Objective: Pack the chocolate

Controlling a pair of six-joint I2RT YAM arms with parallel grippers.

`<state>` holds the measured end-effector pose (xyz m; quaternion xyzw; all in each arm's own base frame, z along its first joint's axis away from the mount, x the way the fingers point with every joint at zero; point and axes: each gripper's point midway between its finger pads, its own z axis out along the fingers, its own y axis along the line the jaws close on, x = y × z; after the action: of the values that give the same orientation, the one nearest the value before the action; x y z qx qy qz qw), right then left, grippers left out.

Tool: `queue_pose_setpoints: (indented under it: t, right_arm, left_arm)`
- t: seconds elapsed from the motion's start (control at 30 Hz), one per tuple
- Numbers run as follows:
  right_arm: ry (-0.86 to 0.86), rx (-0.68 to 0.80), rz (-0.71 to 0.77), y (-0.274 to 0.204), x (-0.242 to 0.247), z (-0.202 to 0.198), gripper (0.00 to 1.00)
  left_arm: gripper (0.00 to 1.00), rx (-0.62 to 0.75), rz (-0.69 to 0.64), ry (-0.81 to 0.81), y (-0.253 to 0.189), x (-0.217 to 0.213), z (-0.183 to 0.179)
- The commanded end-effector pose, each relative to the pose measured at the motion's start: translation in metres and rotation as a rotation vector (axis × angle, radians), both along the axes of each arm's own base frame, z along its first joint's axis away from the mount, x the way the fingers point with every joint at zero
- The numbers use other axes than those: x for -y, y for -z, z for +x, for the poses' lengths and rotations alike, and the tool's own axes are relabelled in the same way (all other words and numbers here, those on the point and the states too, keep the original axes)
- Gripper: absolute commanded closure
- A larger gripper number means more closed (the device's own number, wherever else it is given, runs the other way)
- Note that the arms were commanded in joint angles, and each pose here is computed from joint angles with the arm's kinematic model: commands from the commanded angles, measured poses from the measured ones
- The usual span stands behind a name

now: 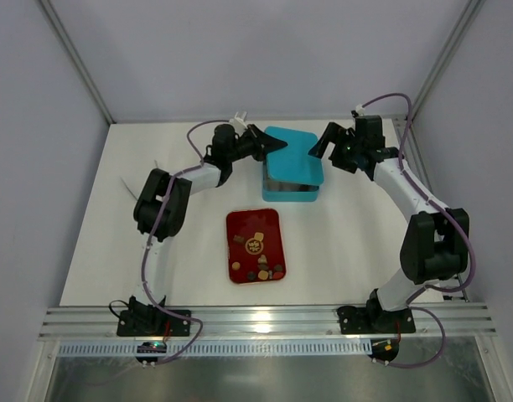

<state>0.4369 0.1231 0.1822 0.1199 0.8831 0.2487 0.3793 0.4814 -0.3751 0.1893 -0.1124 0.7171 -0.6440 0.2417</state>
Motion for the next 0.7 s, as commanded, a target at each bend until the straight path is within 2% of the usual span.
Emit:
queue_pose_setpoints:
  t: [0.0,0.67]
  right_arm:
    - [-0.021,0.054,0.004,-0.003,-0.003,0.012,0.01]
    - [-0.024,-0.019,0.02,0.044,-0.008,0.024,0.02]
  left_arm:
    - [0.97,0.104,-0.113,0.027,-0.042,-0.009,0.014]
    - [0.94,0.006,-0.114,0.094,0.008,0.001,0.018]
